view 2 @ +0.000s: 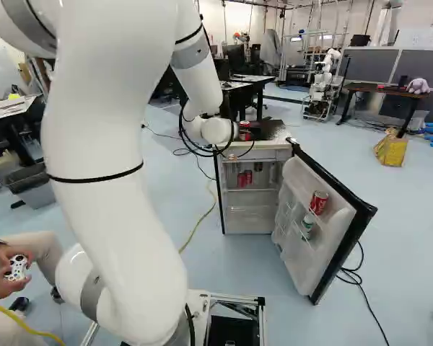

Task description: Grab a drink from the fridge

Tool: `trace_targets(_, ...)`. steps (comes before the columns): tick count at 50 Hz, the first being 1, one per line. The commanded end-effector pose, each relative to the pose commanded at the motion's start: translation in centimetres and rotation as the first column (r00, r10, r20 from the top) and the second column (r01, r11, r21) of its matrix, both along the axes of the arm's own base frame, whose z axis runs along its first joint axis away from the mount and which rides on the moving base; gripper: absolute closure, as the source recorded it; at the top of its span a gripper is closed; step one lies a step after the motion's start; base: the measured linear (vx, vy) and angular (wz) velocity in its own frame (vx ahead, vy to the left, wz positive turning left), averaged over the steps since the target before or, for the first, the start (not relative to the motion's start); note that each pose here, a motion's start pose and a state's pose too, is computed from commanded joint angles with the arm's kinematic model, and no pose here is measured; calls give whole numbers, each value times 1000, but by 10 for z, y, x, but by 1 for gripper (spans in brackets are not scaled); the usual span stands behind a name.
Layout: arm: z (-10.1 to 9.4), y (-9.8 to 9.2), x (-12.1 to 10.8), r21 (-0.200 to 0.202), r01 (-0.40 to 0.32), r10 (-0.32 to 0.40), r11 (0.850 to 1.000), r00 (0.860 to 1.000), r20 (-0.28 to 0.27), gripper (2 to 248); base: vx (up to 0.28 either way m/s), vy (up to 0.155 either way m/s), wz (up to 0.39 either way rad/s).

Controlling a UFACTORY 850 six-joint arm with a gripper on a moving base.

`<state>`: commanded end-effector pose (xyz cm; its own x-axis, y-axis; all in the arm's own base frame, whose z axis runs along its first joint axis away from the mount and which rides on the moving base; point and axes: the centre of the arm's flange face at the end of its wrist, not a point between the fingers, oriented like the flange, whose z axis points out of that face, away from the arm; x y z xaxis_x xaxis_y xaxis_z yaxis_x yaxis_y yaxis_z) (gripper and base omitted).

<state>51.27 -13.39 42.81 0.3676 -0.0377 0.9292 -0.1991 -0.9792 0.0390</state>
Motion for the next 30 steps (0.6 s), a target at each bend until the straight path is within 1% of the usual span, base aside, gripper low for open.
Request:
trace_targets(8, 4, -8, -16, 14, 31, -30, 999, 998, -52, 3, 0, 0, 0)
trace_targets(15, 6, -15, -30, 31, 65, -62, 997, 993, -105, 3, 0, 0, 0)
trace_targets(22, 9, -25, -42, 49, 104, -95, 993, 983, -157, 3, 0, 0, 0)
trace_targets(30, 12, -36, -51, 67, 145, -127, 987, 968, -216, 3, 0, 0, 0)
